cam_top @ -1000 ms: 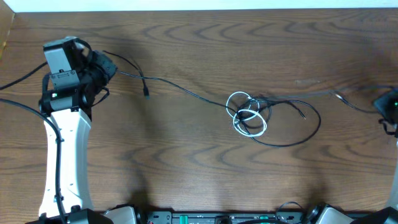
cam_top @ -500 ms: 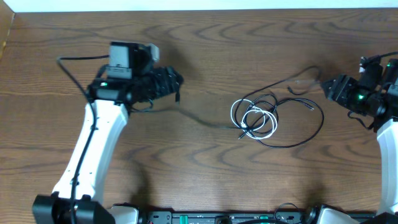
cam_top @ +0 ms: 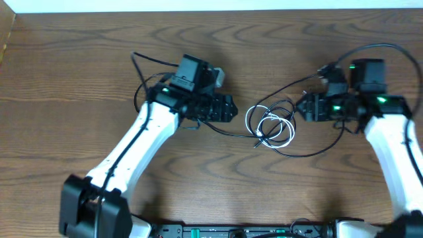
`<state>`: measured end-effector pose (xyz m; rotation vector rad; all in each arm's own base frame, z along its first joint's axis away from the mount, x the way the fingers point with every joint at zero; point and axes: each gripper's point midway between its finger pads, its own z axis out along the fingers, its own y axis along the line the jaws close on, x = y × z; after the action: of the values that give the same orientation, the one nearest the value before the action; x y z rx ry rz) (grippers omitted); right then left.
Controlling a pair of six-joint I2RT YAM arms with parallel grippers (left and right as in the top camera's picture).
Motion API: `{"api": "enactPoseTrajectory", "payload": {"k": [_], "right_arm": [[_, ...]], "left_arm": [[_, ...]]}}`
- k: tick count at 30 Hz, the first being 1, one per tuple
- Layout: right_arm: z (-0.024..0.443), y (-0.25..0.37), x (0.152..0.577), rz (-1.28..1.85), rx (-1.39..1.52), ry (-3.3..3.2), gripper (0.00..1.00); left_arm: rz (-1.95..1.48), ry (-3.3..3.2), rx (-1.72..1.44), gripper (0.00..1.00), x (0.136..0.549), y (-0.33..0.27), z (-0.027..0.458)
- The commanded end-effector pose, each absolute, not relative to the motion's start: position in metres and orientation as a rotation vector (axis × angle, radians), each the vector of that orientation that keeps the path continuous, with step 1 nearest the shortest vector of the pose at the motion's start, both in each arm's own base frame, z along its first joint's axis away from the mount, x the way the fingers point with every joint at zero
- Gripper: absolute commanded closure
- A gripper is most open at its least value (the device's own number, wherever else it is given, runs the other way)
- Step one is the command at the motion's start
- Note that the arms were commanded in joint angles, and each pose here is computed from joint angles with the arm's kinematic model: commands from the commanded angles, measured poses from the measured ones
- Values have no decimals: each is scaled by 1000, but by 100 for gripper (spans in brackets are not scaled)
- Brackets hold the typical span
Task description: Untangle cables
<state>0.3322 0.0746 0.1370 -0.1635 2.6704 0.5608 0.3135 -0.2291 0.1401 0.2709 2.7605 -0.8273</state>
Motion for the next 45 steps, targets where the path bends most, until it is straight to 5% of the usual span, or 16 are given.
{"api": "enactPoseTrajectory", "payload": {"k": [1, 8, 12, 18, 21, 26, 35, 39, 42, 45], "right_arm": [[101, 82, 333, 479, -265, 2766, 39], [38, 101, 325, 521, -322, 2940, 58], [27, 105, 317, 552, -321, 2990, 82], [46, 105, 322, 549, -326, 2948, 60], [65, 106, 326, 544, -335, 2907, 63], [85, 105, 317, 542, -338, 2888, 82], [61, 98, 292, 507, -333, 2986, 64], [52, 100, 300, 503, -341, 2932, 64], [47, 102, 308, 498, -351, 2886, 70], [50, 103, 316, 494, -354, 2853, 96]], "left_arm": [[-829, 2772, 396, 28, 310, -249, 123], [-822, 2825, 450, 28, 312, -268, 84], [-819, 2836, 448, 28, 311, -268, 80], [-817, 2844, 447, 29, 310, -267, 79], [-816, 2845, 447, 28, 310, -267, 79], [-816, 2845, 447, 28, 310, -267, 79], [-813, 2856, 445, 28, 308, -266, 78], [-812, 2857, 445, 29, 308, -265, 78], [-811, 2861, 445, 29, 307, -265, 78], [-809, 2868, 443, 29, 306, -264, 77]]}}
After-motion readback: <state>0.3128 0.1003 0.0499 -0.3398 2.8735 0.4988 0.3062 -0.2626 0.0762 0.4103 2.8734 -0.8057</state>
